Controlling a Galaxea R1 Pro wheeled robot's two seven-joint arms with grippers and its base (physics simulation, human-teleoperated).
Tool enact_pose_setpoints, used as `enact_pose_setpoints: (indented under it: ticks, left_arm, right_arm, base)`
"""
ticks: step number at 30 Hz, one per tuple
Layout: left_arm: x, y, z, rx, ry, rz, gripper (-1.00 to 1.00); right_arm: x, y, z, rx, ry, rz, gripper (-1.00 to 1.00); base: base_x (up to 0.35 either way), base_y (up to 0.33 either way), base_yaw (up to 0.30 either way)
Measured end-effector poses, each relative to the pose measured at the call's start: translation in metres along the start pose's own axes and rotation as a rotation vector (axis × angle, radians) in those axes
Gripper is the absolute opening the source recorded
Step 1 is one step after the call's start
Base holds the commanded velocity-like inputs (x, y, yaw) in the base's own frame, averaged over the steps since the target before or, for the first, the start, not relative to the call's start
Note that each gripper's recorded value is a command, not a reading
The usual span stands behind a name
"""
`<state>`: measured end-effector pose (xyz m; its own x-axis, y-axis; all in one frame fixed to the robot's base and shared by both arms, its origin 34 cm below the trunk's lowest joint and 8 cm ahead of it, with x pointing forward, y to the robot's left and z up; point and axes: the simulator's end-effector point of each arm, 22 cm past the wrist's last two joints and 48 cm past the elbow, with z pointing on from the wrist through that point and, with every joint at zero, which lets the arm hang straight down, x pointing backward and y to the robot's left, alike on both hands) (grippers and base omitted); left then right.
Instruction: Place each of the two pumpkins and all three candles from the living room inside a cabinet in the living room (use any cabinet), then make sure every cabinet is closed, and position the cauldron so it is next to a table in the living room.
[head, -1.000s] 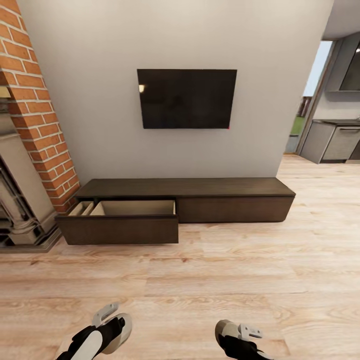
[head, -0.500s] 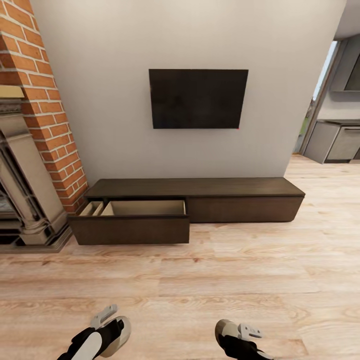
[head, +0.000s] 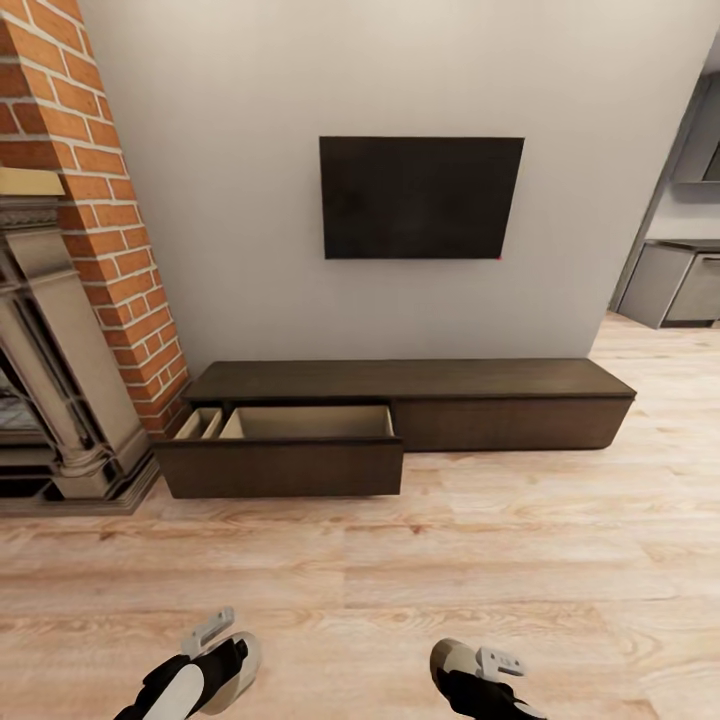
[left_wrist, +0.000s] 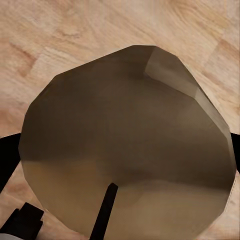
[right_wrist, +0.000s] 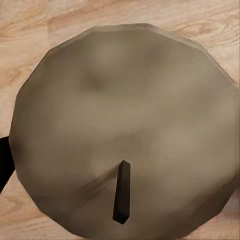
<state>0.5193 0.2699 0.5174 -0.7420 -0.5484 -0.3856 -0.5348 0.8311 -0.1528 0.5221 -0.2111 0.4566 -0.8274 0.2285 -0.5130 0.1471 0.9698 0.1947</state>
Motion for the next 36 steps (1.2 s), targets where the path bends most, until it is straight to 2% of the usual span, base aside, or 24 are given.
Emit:
enact_pose_setpoints:
  ticks: [21,36]
  left_arm:
    - [0.0033,0.0038,0.0021,-0.009,0.009,-0.001,-1.0]
    - [0.0032,0.0048,0.0023,-0.012,0.007,0.002,-1.0]
  right_arm:
    - [0.0009,0.0017,0.0001,-0.007,0.003,-0.001,-1.0]
    - [0.0006,0.0013,0.0,-0.006,0.001,0.0,-1.0]
  base:
    - [0.174,0.297,0.0]
    - [0.245,0.25,0.0]
